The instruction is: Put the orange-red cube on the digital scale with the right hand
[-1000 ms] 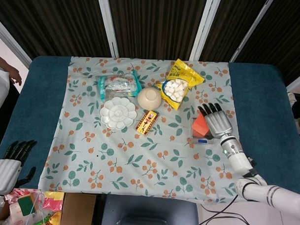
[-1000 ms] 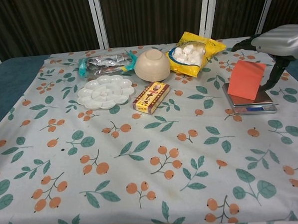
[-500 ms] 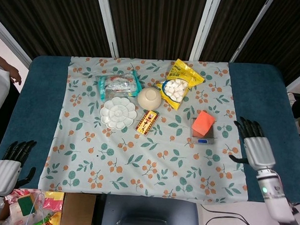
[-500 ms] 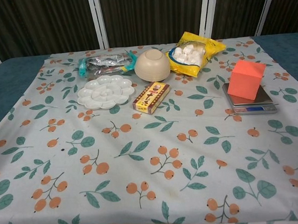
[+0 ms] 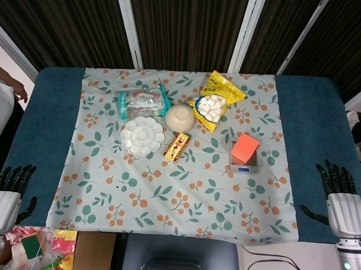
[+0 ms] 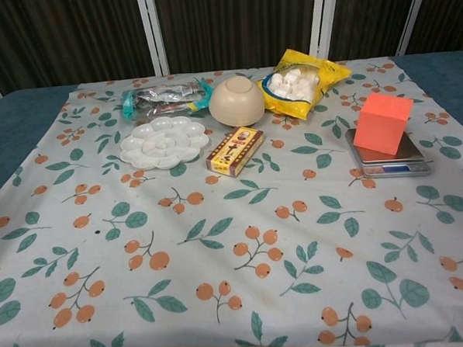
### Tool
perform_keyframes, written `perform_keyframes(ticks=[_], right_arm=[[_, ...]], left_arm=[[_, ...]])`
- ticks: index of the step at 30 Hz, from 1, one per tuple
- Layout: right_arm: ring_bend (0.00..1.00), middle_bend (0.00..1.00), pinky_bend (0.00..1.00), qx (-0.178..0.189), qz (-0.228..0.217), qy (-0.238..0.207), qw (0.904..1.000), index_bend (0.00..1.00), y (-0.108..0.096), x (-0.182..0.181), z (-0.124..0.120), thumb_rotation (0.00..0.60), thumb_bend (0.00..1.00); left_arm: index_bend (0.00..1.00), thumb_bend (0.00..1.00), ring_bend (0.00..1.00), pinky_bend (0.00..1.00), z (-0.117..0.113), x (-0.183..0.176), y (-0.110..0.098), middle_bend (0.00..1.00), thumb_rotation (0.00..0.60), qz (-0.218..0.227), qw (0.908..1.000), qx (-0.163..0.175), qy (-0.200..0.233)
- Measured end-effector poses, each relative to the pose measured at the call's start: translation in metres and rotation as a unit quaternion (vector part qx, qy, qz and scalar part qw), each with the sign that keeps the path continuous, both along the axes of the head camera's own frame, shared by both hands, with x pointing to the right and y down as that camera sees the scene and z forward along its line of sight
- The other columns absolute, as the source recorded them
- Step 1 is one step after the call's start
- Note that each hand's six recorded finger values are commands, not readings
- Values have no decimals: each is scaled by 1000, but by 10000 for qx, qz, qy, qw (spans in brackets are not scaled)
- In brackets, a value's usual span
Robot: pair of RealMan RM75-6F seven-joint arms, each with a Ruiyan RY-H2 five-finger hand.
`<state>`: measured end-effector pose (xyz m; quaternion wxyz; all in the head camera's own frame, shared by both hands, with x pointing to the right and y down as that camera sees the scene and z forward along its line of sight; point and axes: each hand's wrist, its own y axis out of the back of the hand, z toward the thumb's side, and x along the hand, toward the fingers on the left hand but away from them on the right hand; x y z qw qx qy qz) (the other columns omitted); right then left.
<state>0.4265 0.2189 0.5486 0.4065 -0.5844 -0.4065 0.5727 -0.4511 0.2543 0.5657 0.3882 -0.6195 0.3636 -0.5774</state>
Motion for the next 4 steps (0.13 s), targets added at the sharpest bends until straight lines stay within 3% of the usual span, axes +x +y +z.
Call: perform_keyframes(ticks=[4], right_arm=[[0, 0, 0, -44, -4, 28, 10000, 0, -1, 0, 1, 600, 220]], left_arm=[[0, 444, 67, 47, -1, 2, 1, 67, 600, 36, 10000, -18, 85]])
